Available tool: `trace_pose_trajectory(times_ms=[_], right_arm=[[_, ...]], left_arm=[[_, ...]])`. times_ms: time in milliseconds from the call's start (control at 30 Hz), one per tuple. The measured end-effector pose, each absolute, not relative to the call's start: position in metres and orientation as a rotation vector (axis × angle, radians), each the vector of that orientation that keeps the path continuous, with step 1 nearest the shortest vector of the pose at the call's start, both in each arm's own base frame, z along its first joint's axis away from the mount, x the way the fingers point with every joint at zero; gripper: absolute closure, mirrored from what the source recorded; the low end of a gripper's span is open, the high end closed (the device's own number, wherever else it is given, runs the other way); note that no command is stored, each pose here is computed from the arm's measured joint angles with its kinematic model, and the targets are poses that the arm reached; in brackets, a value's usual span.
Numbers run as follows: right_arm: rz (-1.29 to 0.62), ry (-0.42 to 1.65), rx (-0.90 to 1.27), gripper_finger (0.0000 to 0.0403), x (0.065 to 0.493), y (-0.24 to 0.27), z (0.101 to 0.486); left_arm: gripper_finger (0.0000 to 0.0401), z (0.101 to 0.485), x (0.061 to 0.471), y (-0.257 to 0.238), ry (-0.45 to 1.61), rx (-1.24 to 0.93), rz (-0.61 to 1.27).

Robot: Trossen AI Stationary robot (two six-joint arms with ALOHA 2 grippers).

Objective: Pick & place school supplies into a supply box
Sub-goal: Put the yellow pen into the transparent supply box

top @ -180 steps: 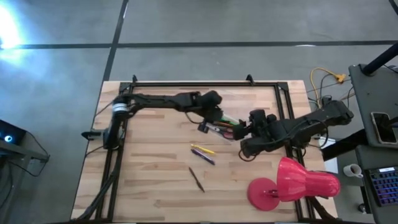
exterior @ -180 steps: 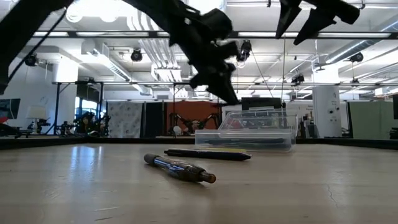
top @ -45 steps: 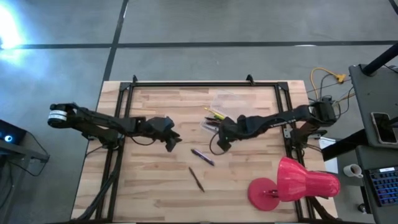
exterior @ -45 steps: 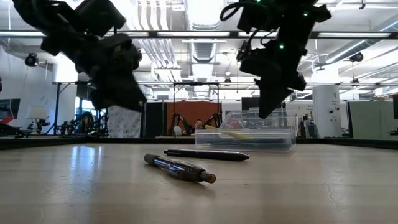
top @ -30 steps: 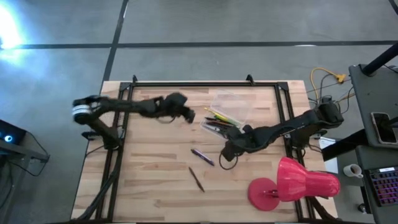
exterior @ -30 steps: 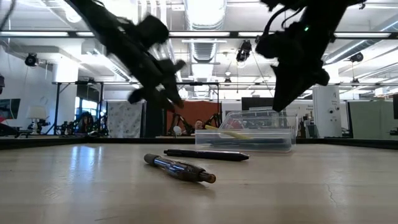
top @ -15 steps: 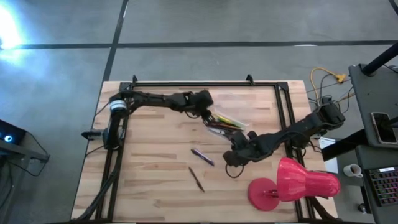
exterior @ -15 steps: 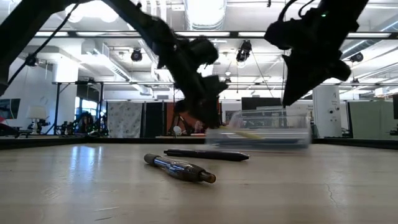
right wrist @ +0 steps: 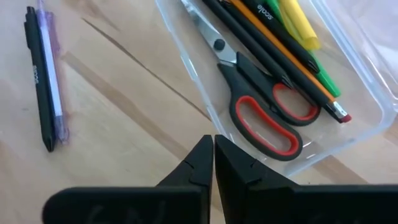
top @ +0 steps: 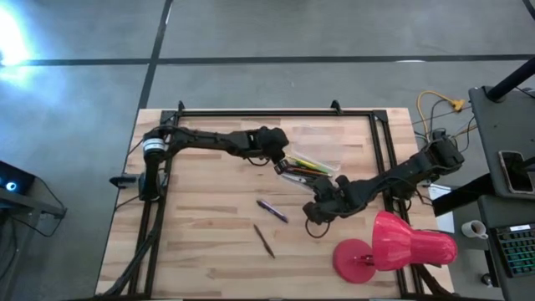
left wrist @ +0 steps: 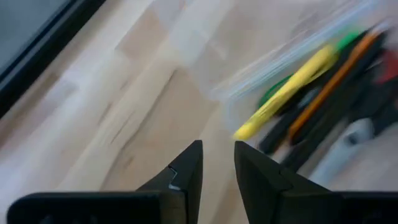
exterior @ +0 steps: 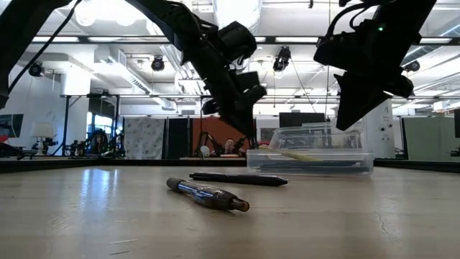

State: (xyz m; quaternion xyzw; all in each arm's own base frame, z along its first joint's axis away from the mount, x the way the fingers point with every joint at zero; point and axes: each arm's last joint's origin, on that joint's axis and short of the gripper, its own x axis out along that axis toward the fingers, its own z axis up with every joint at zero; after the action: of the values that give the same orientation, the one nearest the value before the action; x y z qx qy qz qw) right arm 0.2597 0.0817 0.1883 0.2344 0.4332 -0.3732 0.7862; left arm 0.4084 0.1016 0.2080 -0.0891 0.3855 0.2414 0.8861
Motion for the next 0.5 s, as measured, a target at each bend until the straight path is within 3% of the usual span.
trace_pose_trajectory(times_ms=[133,400,500], right_arm=[[-0.807,0.939,0.502,0.0394,0.259,0.081,0.187],[-0.806,0.94,0.504,0.0394,0.259,0.081,0.187],[-0.809,0.941,0.505,0.0394,0.258,0.081,0.186]], left_arm=[[0.0324,0.209,0.416,0.099,0.715,-0.197,0.456],[0.0324,0.189,0.413,0.097,0.766,-0.256,0.396],[0.0324,0.187,0.415,0.093,0.749,-0.303,0.292]])
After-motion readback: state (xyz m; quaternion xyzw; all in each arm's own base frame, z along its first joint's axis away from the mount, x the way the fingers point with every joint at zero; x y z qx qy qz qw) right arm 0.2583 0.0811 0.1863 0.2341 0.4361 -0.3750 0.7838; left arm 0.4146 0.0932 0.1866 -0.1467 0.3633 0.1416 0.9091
